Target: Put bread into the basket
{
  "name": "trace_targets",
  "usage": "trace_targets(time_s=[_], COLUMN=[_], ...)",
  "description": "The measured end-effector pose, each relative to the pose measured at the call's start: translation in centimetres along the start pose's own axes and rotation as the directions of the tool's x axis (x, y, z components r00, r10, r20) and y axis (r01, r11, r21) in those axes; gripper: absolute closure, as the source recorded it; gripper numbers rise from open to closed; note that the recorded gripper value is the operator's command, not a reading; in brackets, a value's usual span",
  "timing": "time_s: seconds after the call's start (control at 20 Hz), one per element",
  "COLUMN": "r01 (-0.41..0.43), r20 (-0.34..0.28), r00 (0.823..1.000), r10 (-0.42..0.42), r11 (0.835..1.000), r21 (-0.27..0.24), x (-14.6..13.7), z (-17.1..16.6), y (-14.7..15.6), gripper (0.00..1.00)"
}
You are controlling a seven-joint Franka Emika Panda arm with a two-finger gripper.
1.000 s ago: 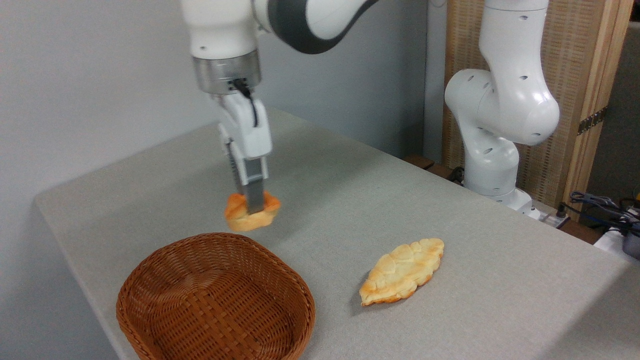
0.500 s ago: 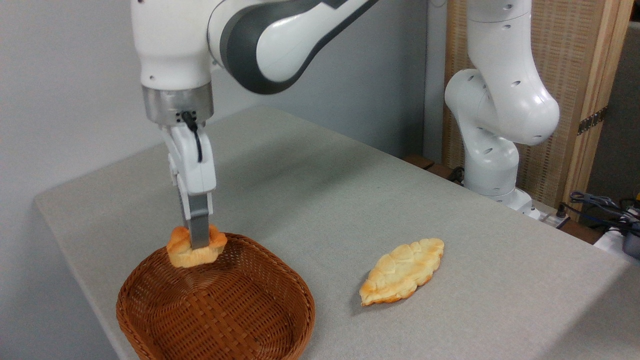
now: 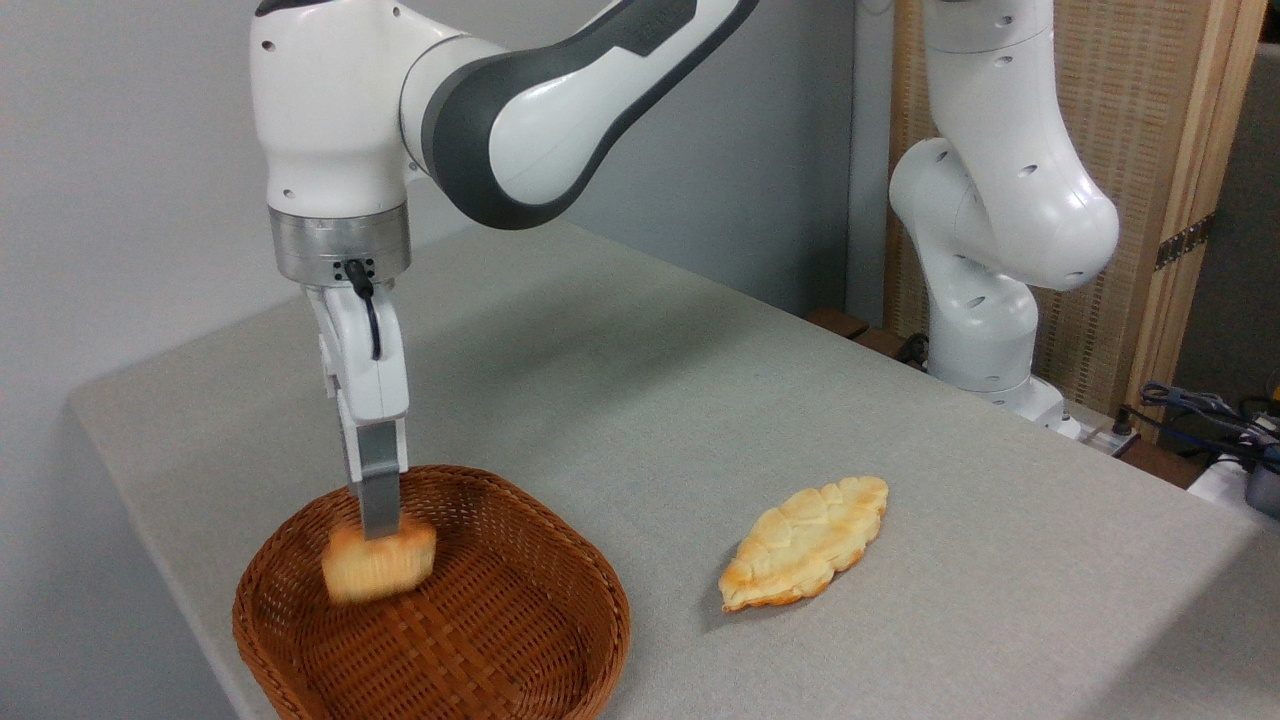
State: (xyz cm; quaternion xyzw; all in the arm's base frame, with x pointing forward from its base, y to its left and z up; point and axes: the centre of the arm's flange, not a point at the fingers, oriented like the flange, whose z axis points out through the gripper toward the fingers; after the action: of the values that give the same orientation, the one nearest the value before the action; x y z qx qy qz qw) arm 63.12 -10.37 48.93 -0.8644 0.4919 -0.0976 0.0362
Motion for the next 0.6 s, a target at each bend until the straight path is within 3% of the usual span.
trace_targets(time_s=[0.35, 0.6], r01=[-0.001, 0.056], r20=[-0.014, -0.028], r00=[1.0, 0.998], r10=[0.001, -0.055], r11=[1.0, 0.998], r21=[0.019, 0.032], x=[0.3, 0.3], z=[-0.1, -3.4], y=[-0.3, -0.5], gripper=[0.0, 0.0])
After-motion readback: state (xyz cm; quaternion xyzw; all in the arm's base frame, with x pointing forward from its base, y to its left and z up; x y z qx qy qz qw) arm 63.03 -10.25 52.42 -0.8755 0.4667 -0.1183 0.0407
